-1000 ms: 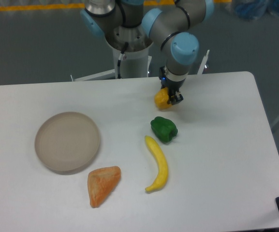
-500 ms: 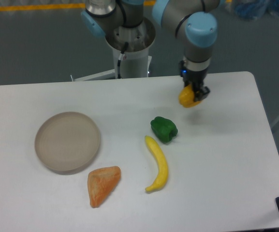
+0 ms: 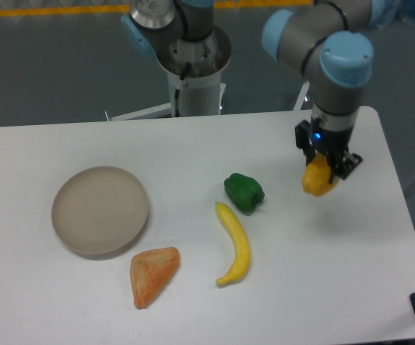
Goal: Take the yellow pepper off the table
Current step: 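Lift the held yellow pepper up and away from the green pepper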
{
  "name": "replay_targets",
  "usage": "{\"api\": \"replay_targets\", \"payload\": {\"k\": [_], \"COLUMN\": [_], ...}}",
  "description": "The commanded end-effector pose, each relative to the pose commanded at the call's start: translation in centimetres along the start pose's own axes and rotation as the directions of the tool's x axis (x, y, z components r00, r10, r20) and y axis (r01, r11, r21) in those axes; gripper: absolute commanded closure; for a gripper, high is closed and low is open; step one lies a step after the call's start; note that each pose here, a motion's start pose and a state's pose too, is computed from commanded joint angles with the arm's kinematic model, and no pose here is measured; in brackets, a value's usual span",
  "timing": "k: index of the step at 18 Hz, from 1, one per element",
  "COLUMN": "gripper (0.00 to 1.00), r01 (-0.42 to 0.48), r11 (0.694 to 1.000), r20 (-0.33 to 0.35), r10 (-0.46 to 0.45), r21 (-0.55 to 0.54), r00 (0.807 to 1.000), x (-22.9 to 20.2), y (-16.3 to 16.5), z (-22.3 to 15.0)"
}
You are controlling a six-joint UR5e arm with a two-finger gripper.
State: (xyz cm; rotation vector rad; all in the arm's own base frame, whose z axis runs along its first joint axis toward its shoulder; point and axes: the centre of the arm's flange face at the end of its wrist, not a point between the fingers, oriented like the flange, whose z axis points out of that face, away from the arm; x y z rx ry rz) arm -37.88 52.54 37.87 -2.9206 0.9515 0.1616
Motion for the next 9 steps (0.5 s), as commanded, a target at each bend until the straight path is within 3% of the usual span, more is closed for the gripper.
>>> {"api": "replay_targets", "payload": {"k": [9], "gripper": [0.72], "r01": [-0.009], "r11": [1.0], "r20": [-0.021], "r10": [0.009], "r21": [-0.008], "r00": [1.0], "x": [-1.1], "y": [-0.2], "z": [1.8]}}
